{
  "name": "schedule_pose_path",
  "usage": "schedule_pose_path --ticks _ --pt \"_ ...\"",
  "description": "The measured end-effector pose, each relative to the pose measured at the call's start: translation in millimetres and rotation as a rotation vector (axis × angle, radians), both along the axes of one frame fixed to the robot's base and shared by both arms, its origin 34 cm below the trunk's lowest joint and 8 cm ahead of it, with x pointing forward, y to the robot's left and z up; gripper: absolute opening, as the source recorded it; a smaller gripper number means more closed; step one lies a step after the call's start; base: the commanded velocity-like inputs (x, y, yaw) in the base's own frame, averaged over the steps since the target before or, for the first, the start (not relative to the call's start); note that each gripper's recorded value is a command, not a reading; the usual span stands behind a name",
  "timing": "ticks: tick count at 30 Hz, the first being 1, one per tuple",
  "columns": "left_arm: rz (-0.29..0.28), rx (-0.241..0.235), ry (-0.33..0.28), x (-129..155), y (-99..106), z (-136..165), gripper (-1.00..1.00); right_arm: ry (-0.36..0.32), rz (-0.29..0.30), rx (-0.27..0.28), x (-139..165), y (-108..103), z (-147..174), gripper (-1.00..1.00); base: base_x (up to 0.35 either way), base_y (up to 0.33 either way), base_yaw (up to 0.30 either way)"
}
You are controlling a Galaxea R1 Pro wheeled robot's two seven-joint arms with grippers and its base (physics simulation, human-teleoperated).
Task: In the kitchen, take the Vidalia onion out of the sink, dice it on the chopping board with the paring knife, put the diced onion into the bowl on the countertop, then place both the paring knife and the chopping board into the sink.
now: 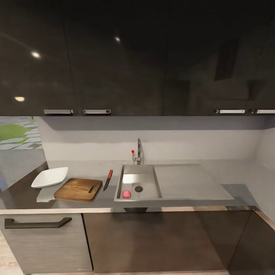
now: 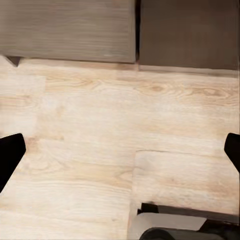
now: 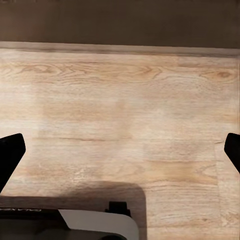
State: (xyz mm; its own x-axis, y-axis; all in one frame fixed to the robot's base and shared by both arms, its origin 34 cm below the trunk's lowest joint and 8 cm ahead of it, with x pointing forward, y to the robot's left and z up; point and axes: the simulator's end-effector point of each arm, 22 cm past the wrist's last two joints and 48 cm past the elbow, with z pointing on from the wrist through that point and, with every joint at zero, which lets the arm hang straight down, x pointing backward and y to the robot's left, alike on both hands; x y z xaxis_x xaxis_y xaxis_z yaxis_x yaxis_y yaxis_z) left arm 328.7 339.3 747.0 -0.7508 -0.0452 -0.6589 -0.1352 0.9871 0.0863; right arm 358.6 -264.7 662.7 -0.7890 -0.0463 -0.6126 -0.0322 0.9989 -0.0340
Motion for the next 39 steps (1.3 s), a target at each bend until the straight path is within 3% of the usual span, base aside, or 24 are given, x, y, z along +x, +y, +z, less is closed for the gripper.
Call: schedule_pose_path --ticks 7,13,21,26,28,32,39 --pt "-0.003 -0.004 -0.1 58.6 -5.7 67.5 1.0 -0.011 -0.001 0.0 4.4 -0.2 2.1 1.0 0.0 0.0 0.0" --pt "-0.014 0.002 -0.2 91.7 -8.7 120.7 1.0 -0.011 -0.001 0.0 4.5 -0.3 2.1 1.0 0.0 0.0 0.0" --pt "-0.029 -0.001 -0.28 120.0 -17.4 152.7 1.0 -0.009 -0.001 -0.001 4.3 -0.5 1.9 1.0 0.0 0.0 0.0" --pt "-0.083 -0.024 -0.353 166.7 -45.1 183.8 1.0 -0.008 -0.002 -0.003 4.3 -1.5 1.8 1.0 0.0 0.0 0.0" --pt "-0.099 -0.04 -0.364 198.3 -56.6 203.7 1.0 -0.007 -0.004 -0.004 4.2 -1.5 1.7 1.0 0.0 0.0 0.0" --pt "-0.118 -0.072 -0.353 221.5 -78.4 218.3 1.0 -0.007 -0.008 -0.01 4.0 -3.7 1.6 1.0 0.0 0.0 0.0" --pt "-0.151 -0.133 -0.432 267.8 -120.3 269.2 1.0 -0.008 -0.022 -0.025 4.3 -7.7 1.9 1.0 0.0 0.0 0.0"
